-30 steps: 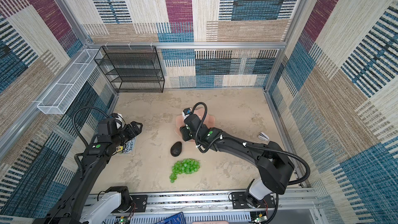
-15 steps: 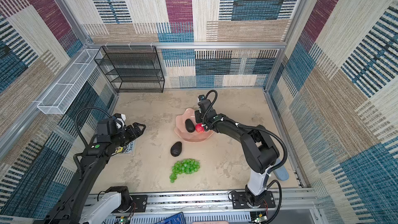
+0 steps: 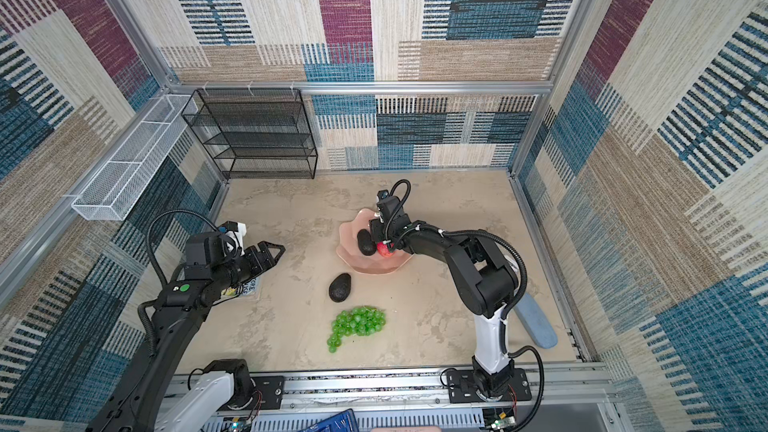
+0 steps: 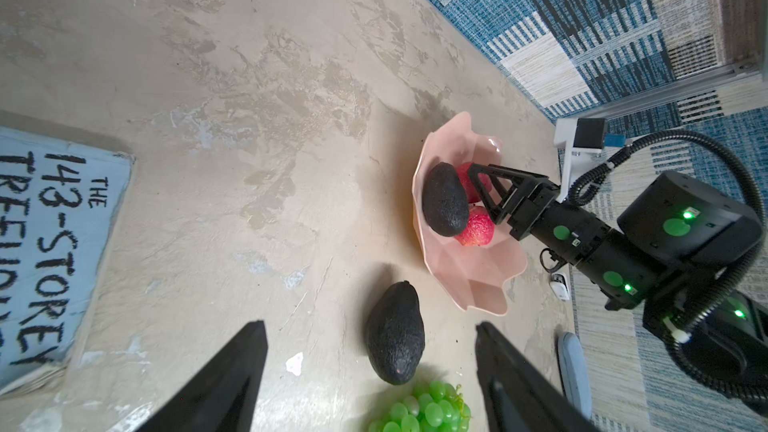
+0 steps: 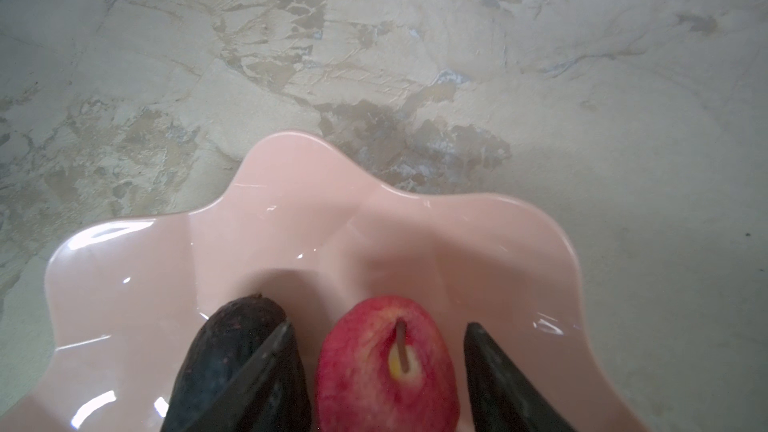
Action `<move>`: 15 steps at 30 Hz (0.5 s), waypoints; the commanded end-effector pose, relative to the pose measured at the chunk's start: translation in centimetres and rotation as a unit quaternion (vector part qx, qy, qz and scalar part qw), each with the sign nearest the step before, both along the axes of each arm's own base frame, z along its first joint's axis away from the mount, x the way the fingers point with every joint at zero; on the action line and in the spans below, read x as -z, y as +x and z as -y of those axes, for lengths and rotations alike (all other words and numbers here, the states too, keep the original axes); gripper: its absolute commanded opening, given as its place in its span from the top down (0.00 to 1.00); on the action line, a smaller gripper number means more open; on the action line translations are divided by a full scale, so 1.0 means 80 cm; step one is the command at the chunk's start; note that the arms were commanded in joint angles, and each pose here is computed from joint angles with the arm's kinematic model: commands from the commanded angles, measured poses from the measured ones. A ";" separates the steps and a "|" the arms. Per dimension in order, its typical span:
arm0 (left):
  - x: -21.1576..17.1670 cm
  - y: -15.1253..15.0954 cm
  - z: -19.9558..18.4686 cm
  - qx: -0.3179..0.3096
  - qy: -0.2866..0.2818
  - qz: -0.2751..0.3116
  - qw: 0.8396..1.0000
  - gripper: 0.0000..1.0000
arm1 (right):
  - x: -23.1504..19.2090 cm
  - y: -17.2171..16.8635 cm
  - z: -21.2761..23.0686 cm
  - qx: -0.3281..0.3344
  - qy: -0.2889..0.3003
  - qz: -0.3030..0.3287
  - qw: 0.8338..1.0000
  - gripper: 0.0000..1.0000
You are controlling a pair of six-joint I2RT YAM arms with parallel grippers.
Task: Place and organize the fake fruits in the fruit bowl
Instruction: 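Carry the second apple with the right gripper into the bowl and release, then grasp the remaining black avocado with the left gripper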
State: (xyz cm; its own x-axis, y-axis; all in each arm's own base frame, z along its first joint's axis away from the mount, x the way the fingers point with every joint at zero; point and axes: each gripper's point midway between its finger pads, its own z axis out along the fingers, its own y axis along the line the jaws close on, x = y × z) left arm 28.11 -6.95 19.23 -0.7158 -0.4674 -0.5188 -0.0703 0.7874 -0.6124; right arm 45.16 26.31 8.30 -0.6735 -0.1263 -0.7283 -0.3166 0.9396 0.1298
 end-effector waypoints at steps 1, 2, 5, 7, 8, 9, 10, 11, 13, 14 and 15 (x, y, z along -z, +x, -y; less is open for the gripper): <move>0.008 -0.006 0.016 0.030 -0.003 -0.006 1.000 0.18 | -0.026 0.005 -0.005 0.002 0.023 0.020 1.000 0.27; 0.012 -0.009 0.023 0.039 0.000 -0.012 0.999 0.18 | -0.036 0.005 -0.005 0.003 0.025 0.024 0.999 0.24; 0.026 -0.016 0.045 0.064 0.013 -0.023 0.998 0.18 | -0.077 0.001 0.001 0.006 0.034 0.050 0.998 0.19; 0.033 -0.021 0.061 0.083 0.027 -0.026 0.996 0.18 | -0.110 -0.005 0.008 0.012 0.045 0.074 0.996 0.15; 0.036 -0.024 0.071 0.096 0.037 -0.026 0.994 0.18 | -0.128 -0.008 0.013 0.019 0.053 0.088 0.995 0.13; 0.040 -0.027 0.079 0.107 0.046 -0.027 0.993 0.18 | -0.145 -0.014 0.018 0.022 0.063 0.102 0.992 0.10; 0.044 -0.029 0.086 0.118 0.055 -0.027 0.991 0.18 | -0.157 -0.022 0.019 0.017 0.075 0.113 0.991 0.07; 0.047 -0.032 0.096 0.133 0.064 -0.025 0.989 0.18 | -0.171 -0.033 0.019 0.006 0.092 0.126 0.988 0.05; 0.060 -0.033 0.108 0.149 0.082 -0.029 0.985 0.18 | -0.190 -0.055 0.021 -0.012 0.128 0.146 0.981 0.01; 0.066 -0.034 0.114 0.157 0.090 -0.030 0.983 0.17 | -0.199 -0.067 0.022 -0.020 0.145 0.155 0.977 0.00; 0.073 -0.034 0.120 0.165 0.098 -0.032 0.981 0.17 | -0.204 -0.078 0.024 -0.026 0.158 0.160 0.974 0.00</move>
